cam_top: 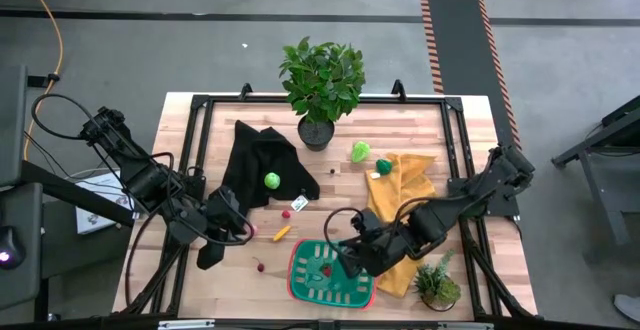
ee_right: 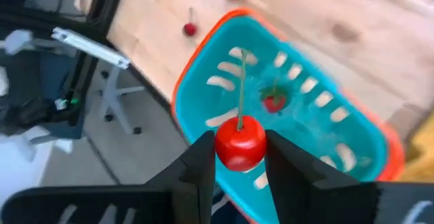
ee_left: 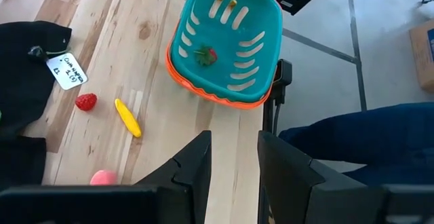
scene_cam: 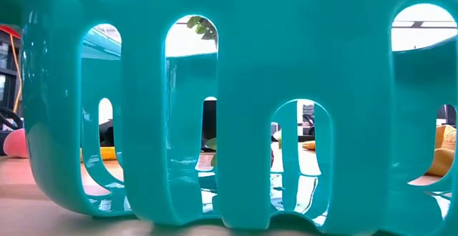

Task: Pick and placing Produce into tupperware
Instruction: Put the top red cherry into the blue bin

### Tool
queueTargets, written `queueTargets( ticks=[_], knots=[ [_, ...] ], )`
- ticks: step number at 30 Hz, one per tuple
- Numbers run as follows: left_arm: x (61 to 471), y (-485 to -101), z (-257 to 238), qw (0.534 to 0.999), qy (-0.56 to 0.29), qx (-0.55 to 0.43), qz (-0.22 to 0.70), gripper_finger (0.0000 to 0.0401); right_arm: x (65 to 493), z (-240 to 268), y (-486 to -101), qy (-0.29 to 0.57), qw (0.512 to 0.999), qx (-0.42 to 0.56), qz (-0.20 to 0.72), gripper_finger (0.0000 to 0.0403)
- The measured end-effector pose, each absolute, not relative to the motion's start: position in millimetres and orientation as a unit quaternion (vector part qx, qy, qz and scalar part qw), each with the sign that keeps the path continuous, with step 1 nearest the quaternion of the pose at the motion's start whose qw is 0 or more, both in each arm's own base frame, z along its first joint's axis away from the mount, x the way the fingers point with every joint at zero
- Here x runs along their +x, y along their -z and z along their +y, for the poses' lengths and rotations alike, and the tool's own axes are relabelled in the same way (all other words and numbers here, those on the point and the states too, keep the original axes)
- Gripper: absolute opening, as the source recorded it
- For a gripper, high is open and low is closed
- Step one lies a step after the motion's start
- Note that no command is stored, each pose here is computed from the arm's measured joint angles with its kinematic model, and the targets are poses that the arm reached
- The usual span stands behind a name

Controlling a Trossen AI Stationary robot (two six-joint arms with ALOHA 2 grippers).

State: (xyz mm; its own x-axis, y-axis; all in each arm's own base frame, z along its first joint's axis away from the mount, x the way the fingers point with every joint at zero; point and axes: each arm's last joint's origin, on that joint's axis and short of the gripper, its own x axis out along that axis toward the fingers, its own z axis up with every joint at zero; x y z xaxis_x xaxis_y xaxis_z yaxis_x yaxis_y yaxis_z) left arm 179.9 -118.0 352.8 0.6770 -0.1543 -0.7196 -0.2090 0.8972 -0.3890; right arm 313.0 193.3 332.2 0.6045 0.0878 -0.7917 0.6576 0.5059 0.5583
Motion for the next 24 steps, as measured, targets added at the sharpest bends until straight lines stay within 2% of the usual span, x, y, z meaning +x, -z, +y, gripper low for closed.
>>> queueTargets(
  ticks=[11,18,24],
  knots=[
    [179.5,-352.3,-117.6,0.887,-0.017,-0.224,0.404,0.0111,342.5,208.7,-333.4,0.222,0.762,0.367,0.486,0.0094],
    [178.4,-351.2,-116.9,0.885,-0.021,-0.219,0.411,0.0111,360.4,220.6,-320.9,0.229,0.747,0.33,0.531,0.0094],
    [178.0,-350.9,-117.1,0.885,-0.012,-0.211,0.416,0.0111,371.6,229.6,-294.3,0.235,0.722,0.322,0.566,0.0094]
  ],
)
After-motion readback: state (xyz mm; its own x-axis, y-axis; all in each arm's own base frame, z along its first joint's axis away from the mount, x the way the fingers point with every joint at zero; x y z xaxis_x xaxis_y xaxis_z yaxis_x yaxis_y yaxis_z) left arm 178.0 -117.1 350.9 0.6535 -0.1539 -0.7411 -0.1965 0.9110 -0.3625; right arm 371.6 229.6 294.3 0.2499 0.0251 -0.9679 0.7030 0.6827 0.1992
